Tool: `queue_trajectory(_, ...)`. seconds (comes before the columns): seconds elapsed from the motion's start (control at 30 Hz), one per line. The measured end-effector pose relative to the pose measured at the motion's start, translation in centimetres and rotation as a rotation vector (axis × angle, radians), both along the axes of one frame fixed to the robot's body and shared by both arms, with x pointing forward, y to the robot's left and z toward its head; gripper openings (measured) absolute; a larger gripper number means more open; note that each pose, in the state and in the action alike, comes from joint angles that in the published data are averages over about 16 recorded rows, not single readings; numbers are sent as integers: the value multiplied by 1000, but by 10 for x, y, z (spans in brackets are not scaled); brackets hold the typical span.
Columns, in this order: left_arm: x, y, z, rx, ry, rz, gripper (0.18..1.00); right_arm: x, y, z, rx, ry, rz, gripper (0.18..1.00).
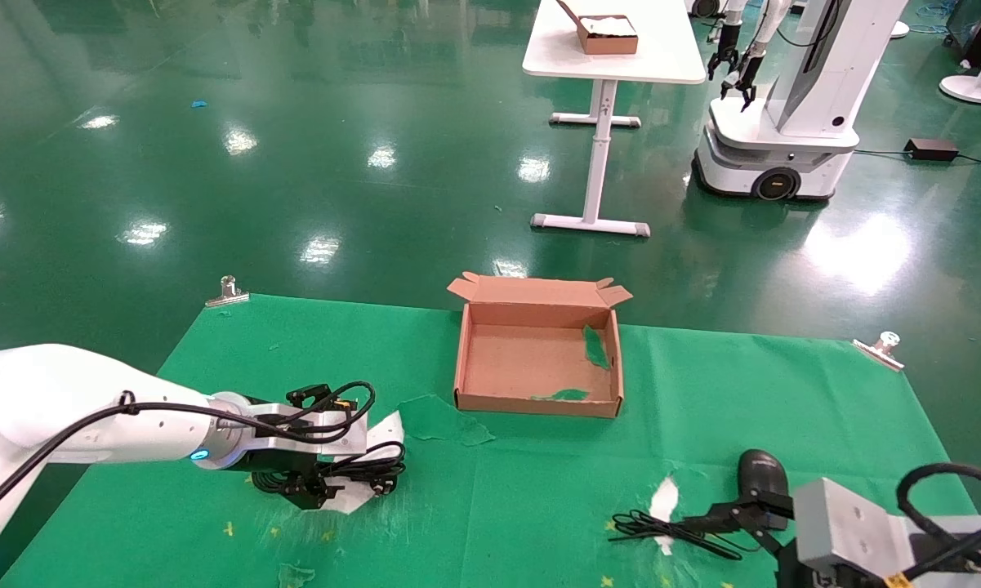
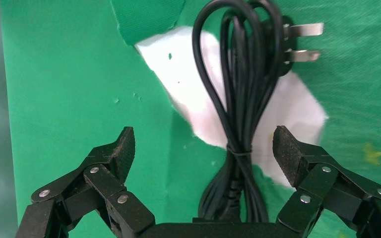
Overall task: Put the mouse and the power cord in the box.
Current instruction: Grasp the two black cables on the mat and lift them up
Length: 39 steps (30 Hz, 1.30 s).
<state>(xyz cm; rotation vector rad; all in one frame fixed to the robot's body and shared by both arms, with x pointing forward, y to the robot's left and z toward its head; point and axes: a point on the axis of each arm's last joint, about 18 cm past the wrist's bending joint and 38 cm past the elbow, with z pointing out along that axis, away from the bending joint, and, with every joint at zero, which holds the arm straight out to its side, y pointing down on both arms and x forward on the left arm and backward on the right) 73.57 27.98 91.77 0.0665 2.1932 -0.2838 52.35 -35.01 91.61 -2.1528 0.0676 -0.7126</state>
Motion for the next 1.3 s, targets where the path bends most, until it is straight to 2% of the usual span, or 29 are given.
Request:
queue_trajectory(0.23, 8, 1, 0, 7, -2, 7, 1000, 27, -4, -19, -162, 38, -77, 1001)
queue_trajectory(0.43, 10, 1, 0, 6, -1, 4, 1000, 73, -2, -25, -316, 48, -158, 1001)
queue_trajectory(0.6, 12, 2, 0, 6, 1, 2, 1000, 114, 10, -19, -398, 38, -198, 1001)
queue_trajectory(0.9, 13, 2, 0, 6, 3, 0, 1000, 162, 35, -13, -439, 30, -210, 1001)
queue_trajectory(1.3, 15, 2, 0, 5, 5, 0, 996, 184, 49, -15, -473, 41, -225, 1001)
